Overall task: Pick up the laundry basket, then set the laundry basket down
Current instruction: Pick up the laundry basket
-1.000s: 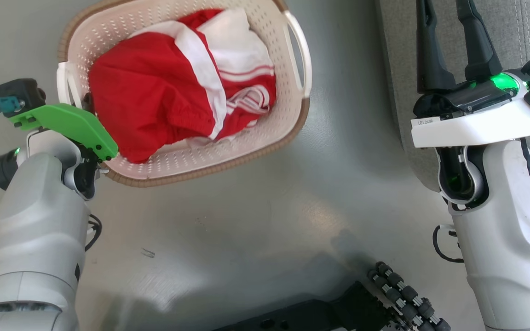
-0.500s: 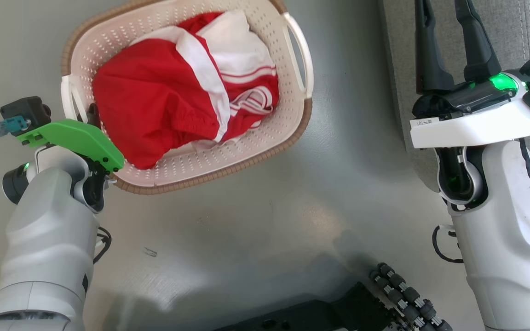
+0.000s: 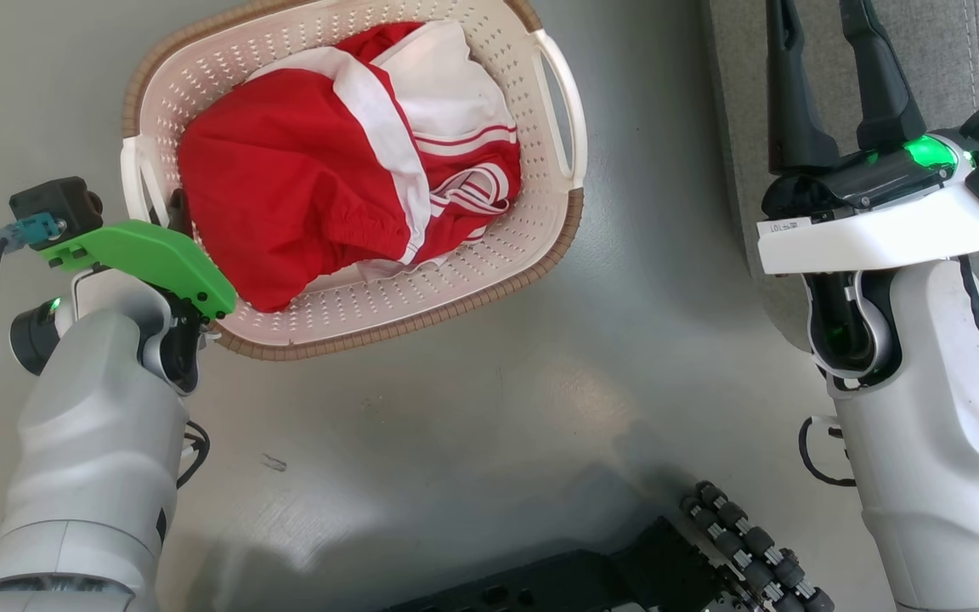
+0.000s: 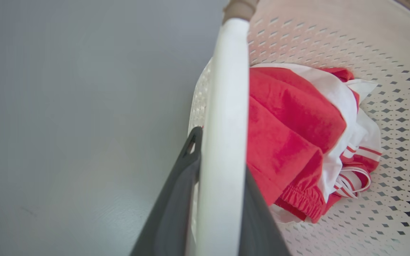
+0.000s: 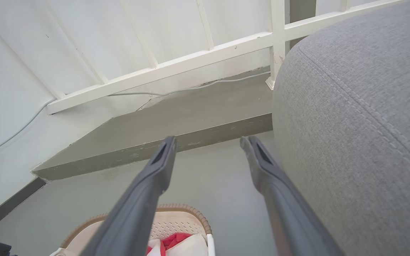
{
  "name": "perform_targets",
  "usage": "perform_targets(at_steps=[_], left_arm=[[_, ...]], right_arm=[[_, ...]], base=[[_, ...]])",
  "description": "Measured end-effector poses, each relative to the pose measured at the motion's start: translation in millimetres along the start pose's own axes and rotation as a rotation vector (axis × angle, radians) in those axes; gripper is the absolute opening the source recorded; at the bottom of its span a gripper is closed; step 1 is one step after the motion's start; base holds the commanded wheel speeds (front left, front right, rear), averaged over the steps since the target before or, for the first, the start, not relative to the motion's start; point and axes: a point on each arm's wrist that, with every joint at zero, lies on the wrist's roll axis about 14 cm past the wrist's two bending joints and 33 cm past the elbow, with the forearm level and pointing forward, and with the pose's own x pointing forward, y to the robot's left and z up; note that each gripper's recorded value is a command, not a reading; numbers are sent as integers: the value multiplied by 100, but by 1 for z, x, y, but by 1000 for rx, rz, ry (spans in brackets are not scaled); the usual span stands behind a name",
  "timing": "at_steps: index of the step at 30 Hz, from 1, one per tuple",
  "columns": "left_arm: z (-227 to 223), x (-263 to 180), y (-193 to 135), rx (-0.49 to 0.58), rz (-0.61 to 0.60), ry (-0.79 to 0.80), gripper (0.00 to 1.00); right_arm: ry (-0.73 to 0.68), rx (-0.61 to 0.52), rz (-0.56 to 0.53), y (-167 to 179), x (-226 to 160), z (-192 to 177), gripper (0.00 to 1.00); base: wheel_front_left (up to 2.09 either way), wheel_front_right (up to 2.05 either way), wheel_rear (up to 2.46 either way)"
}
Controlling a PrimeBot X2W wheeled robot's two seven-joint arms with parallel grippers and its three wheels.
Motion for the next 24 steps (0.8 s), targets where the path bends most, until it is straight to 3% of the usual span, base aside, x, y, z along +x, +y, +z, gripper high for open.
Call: perform_targets(at_steps=[7,9,11,12,13,14,24], left_arm=[[-5,1,2,-11,5,12,0],[-6,1,2,-12,5,15,8],[-6,1,2,-13,4,15,41],[-7,1,2,-10,2,17,51],[-7,1,2,-7,0,19,79],[-8,1,1,-6,0,21,100],[-11,0,-2,-19,-3,27,100]], right_arm=[[7,1,-2,-1,0,-4,100],[9,1,-2,-1,0,-4,100],[10,0,-2,-1,0,-5,100],[11,-3,-1,-1,1,-5,100],[11,-5,0,-1,1,-5,100],[12,-4,0,-1,1,-6,100],[11,-3,3,1,1,-5,100]], base=[[0,0,0],[0,0,0],[0,0,0],[0,0,0],[0,0,0],[0,0,0],[0,0,0]])
